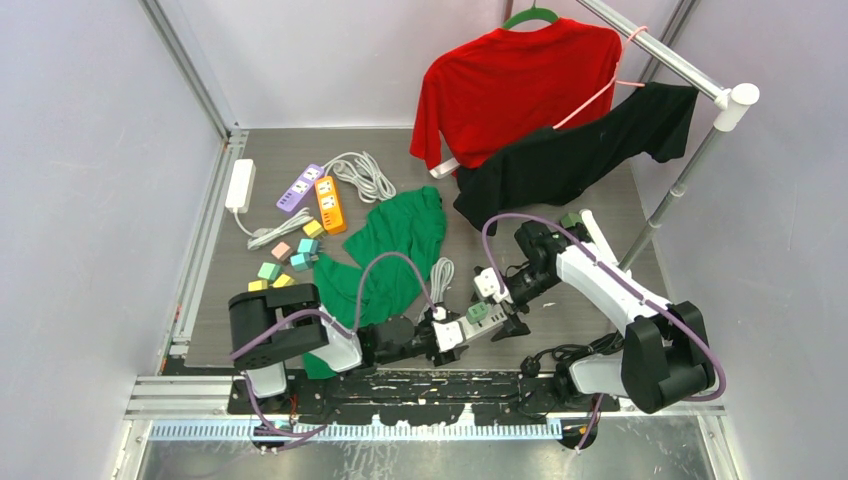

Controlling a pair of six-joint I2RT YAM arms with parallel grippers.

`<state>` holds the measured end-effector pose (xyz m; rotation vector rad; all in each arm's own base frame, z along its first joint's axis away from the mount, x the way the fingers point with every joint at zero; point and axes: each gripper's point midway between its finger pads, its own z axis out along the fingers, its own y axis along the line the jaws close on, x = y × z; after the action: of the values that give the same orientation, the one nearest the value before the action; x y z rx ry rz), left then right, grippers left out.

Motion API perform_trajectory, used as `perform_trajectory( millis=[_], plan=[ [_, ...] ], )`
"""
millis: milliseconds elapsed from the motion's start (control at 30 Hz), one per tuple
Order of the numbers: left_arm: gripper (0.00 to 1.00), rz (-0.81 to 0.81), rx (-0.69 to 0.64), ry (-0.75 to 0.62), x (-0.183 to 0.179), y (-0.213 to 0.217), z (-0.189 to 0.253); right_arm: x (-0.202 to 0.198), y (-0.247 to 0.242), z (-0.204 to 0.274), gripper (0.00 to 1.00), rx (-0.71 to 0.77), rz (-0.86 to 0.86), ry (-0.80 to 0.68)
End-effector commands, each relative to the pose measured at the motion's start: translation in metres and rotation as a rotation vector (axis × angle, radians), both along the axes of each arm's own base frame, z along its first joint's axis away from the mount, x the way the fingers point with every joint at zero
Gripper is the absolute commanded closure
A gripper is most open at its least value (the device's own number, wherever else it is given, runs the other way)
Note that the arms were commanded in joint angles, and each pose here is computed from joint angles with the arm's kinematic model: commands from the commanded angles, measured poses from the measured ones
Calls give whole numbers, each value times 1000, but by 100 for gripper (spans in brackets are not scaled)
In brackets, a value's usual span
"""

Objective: Pull the plug off the socket
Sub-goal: Remove the plug from the socket.

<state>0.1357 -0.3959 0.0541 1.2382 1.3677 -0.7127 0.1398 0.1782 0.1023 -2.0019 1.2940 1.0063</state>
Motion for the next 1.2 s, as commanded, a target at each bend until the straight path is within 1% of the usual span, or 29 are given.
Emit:
perform_trajectory(
  millis=[0,167,367,533,667,733,1000,1100,1167],
  plan=[
    [32,52,-106,-5,12,-10,19,10,6,6,0,42,-26,-39],
    [31,96,-113,13,19,-6,11,11,6,2,0,36,-34,-39],
    [32,124,-94,51,22,-1,-1,16,4,-9,2,4,-49,-38],
    [37,114,-52,81,17,3,-13,17,4,-16,4,-20,-44,-42],
    [41,71,-18,101,9,4,-19,19,5,-19,8,-34,-58,-37],
    [41,46,-1,109,4,4,-21,20,5,-19,10,-35,-62,-37],
    [32,58,114,152,2,19,-36,20,8,-17,13,-28,-67,-28],
    [32,63,130,171,2,23,-36,20,10,-16,14,-20,-61,-24],
    [36,62,138,186,2,24,-37,18,11,-17,15,-20,-54,-20]
  ],
)
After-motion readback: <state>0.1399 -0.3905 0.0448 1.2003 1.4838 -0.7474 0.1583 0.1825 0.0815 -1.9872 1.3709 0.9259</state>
